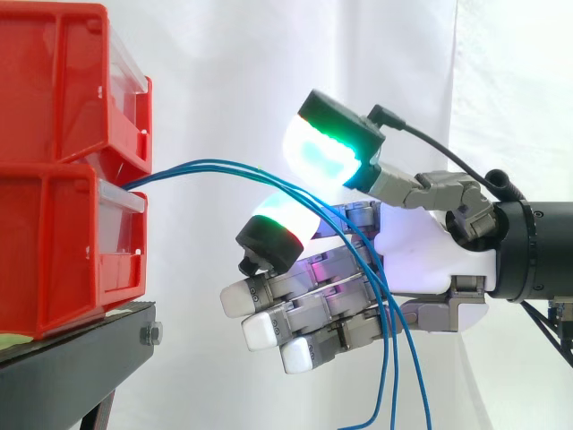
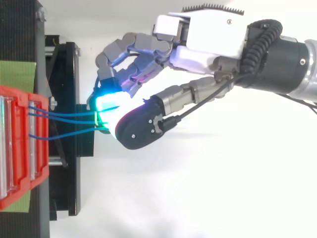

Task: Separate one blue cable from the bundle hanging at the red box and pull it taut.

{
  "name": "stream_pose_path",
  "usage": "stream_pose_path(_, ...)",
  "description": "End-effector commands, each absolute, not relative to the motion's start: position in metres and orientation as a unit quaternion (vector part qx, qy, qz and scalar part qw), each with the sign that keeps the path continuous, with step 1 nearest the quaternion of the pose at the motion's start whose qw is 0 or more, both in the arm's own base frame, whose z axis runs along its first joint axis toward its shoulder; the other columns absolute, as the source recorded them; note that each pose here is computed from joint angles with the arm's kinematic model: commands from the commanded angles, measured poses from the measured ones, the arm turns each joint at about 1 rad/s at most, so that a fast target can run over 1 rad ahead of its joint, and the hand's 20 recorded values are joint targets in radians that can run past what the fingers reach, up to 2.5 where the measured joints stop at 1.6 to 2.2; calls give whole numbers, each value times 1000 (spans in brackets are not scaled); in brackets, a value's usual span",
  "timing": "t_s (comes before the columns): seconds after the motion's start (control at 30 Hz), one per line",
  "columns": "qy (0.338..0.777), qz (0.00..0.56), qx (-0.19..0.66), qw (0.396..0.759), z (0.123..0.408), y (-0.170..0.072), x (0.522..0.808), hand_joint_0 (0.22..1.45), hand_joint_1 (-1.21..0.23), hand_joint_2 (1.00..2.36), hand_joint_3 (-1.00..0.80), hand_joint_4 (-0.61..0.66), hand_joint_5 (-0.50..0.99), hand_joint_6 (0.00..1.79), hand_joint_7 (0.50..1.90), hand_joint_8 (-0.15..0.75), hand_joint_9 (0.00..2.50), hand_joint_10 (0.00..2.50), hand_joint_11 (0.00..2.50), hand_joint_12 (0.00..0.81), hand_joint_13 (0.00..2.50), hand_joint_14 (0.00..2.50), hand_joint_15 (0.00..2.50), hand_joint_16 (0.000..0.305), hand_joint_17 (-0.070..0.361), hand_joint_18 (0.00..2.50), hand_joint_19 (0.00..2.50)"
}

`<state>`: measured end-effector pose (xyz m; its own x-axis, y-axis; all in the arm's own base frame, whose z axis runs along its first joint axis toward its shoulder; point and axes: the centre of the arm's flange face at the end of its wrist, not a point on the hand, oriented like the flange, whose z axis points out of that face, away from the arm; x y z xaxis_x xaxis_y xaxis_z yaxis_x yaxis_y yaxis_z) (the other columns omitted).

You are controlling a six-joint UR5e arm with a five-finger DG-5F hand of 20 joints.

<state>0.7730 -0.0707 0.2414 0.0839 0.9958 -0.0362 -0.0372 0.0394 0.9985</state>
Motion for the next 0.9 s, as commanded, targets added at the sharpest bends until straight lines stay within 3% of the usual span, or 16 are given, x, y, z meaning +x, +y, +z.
stream_pose_path(0.0,478,479,501,540,243,-71,773,608,-702,1014,-354,155,-174,863,1234,365,789,10,236,331,791,12,291,39,87,624,558)
stream_pose_path(0.23,478,479,502,539,241,-71,773,619,-784,1027,-180,108,-198,891,1253,355,735,8,243,331,778,12,299,39,88,608,554)
stream_pose_path(0.3,478,478,502,539,241,-71,773,636,-804,1025,-200,102,-205,897,1218,349,723,8,246,328,772,12,298,39,88,601,550)
stream_pose_path(0.47,478,478,502,540,241,-71,773,690,-837,1000,-500,134,-203,895,1165,338,719,8,235,318,770,12,289,39,88,594,541)
stream_pose_path(0.8,478,477,502,540,241,-71,773,513,-870,1000,-500,170,-188,890,1137,368,772,8,257,334,802,11,285,41,91,639,536)
stream_pose_path(0.87,478,477,502,540,241,-71,773,498,-752,1000,-500,176,-183,887,1118,371,782,9,239,339,812,11,276,41,93,657,533)
